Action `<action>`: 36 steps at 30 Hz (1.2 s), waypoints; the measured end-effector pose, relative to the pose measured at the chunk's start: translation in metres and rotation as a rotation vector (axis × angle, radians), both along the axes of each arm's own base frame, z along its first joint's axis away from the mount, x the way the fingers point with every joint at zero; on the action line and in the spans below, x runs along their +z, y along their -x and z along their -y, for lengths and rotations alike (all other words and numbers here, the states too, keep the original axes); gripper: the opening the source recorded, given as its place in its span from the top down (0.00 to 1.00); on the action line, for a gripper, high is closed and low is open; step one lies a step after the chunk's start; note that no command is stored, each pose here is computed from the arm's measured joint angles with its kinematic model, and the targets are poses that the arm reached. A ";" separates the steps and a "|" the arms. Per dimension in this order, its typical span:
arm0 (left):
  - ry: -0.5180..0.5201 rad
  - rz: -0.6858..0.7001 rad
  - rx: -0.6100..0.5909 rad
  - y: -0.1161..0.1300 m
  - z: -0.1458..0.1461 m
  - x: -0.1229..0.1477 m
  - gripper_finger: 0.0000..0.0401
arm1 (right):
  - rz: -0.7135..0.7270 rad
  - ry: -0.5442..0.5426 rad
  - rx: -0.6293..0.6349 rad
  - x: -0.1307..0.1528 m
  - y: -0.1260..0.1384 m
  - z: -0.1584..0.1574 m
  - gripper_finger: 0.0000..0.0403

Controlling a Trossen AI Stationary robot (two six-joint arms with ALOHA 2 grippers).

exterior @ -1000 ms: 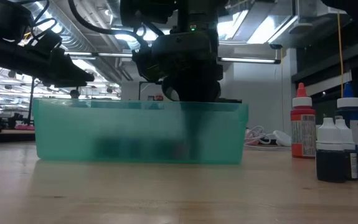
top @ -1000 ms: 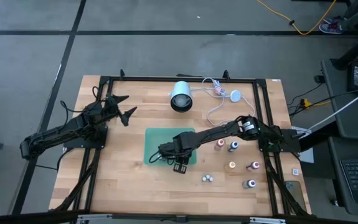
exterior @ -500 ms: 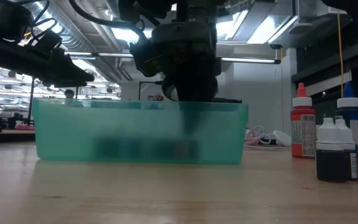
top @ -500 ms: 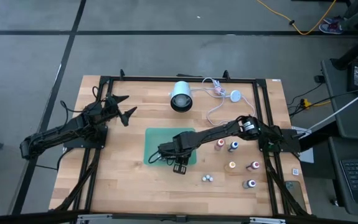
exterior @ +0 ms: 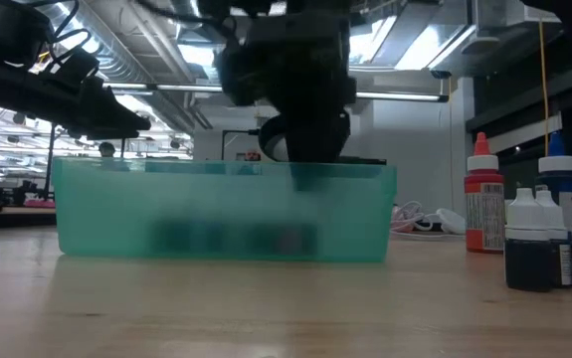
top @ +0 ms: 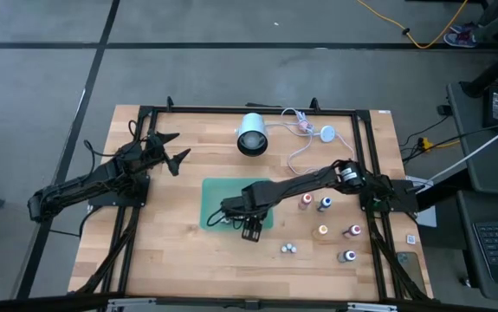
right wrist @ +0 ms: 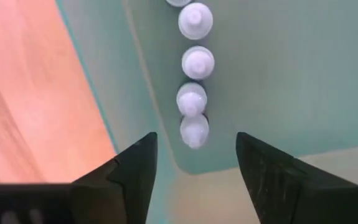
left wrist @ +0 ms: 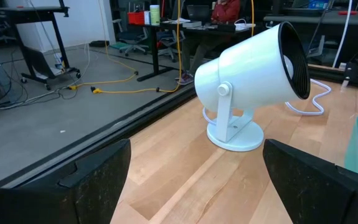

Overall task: Pick & Place food coloring
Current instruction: Put the right small black food coloring bottle into the bin

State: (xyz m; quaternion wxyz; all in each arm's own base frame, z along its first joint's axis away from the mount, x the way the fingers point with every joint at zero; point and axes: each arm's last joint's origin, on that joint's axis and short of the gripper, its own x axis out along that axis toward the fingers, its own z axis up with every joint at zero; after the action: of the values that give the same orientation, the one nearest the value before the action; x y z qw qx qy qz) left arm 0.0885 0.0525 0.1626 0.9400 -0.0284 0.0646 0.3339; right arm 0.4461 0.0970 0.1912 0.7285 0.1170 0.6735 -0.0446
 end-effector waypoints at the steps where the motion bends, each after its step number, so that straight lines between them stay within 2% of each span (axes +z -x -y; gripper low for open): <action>1: 0.000 0.000 0.000 0.000 0.000 0.000 0.10 | 0.003 0.007 -0.001 0.003 0.001 0.000 0.46; 11: 0.000 0.000 0.000 0.000 0.000 0.000 0.10 | 0.085 0.012 0.010 0.049 0.008 -0.003 0.45; 18: 0.000 0.000 0.000 0.000 0.000 0.000 0.10 | 0.147 -0.009 0.092 0.080 0.032 -0.037 0.45; 20: 0.000 0.000 0.000 0.000 0.000 0.000 0.10 | 0.136 -0.003 0.088 0.080 0.042 -0.047 0.45; 28: 0.000 0.000 0.000 0.000 0.000 0.000 0.10 | 0.052 0.024 -0.056 0.064 0.084 -0.080 0.45; 36: 0.000 0.000 0.001 0.000 0.000 0.000 0.10 | 0.018 0.050 -0.060 0.045 0.117 -0.107 0.45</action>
State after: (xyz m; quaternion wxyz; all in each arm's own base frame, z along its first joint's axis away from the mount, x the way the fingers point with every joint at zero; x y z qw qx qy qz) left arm 0.0884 0.0526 0.1627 0.9399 -0.0284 0.0644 0.3342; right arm 0.3287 0.2044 0.2362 0.7355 0.1194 0.6619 -0.0820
